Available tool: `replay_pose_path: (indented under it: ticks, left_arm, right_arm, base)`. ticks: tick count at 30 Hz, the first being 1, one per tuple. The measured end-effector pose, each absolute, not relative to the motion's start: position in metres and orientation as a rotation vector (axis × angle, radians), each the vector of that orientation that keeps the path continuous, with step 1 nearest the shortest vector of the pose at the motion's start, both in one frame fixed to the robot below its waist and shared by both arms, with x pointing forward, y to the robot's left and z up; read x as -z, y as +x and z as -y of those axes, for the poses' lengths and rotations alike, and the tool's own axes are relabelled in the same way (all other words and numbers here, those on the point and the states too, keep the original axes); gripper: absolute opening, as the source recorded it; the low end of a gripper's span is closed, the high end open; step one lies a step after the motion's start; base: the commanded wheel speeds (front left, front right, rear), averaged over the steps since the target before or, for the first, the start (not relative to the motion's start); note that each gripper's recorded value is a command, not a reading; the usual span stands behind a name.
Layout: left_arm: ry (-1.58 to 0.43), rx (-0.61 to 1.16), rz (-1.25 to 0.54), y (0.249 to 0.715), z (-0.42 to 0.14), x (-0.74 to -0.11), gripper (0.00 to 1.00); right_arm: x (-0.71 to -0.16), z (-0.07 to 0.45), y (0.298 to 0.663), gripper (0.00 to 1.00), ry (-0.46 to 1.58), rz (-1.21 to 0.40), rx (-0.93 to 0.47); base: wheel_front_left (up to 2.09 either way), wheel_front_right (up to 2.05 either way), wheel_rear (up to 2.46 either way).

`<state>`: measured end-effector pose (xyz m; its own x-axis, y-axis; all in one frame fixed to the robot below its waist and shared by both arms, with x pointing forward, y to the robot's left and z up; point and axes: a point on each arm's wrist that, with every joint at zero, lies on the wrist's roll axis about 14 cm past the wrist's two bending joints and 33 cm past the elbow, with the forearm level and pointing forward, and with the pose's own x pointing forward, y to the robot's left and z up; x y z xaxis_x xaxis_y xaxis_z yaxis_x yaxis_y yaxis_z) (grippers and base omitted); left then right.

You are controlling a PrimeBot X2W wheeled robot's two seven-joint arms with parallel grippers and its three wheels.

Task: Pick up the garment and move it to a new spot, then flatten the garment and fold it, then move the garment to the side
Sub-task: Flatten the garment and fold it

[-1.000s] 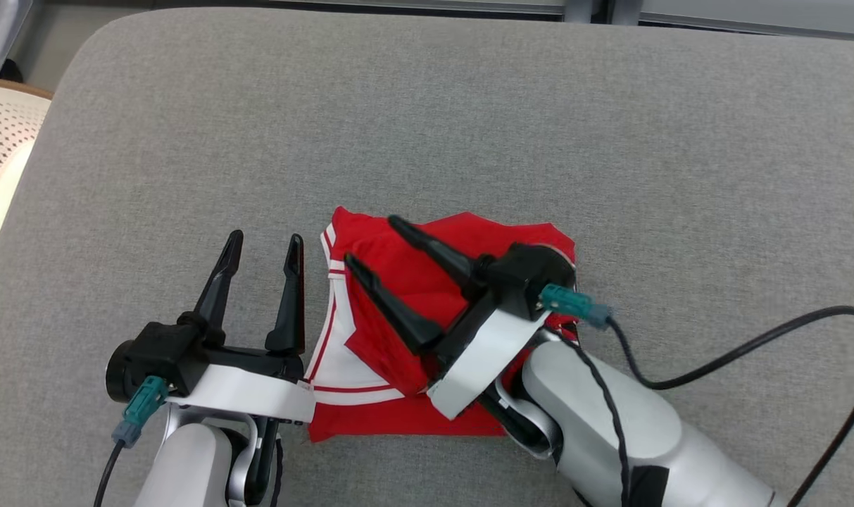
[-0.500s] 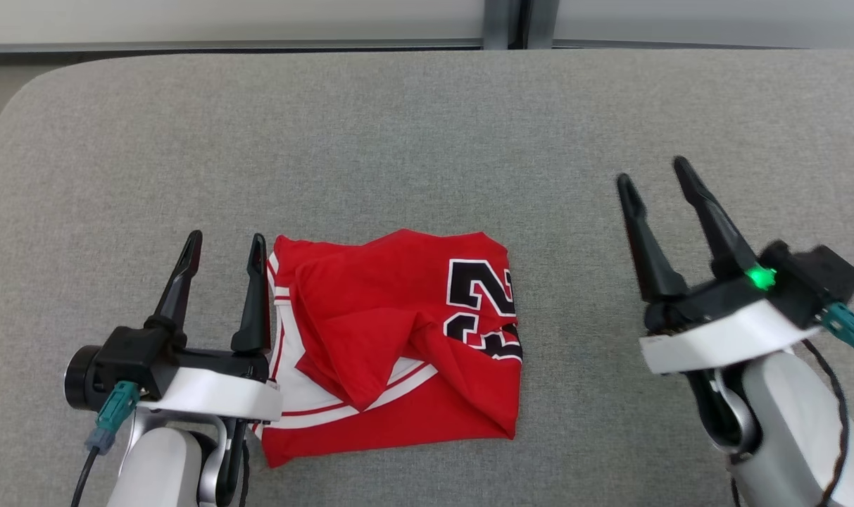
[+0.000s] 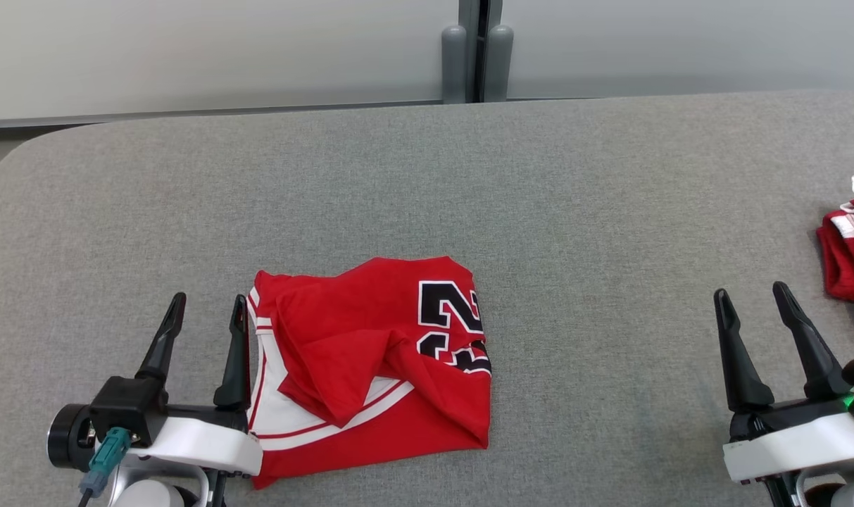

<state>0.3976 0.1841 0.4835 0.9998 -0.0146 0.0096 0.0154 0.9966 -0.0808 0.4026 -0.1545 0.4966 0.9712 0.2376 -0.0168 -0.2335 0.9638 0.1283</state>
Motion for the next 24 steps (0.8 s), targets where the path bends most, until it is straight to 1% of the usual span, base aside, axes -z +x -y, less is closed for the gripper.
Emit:
replay_pose_path:
  ticks: [7, 24]
  left_arm:
    - [-0.077, 0.018, 0.014, 0.394, -0.185, -0.488, 1.0]
    - [-0.078, 0.008, 0.007, 0.391, -0.188, -0.487, 1.0]
  right_arm:
    - [-0.503, 0.159, 0.391, 1.0, 0.129, -0.036, -0.213]
    - [-0.502, 0.153, 0.392, 1.0, 0.131, -0.051, -0.222]
  base:
    - [0.0, 0.0, 0.0]
    - [0.0, 0.0, 0.0]
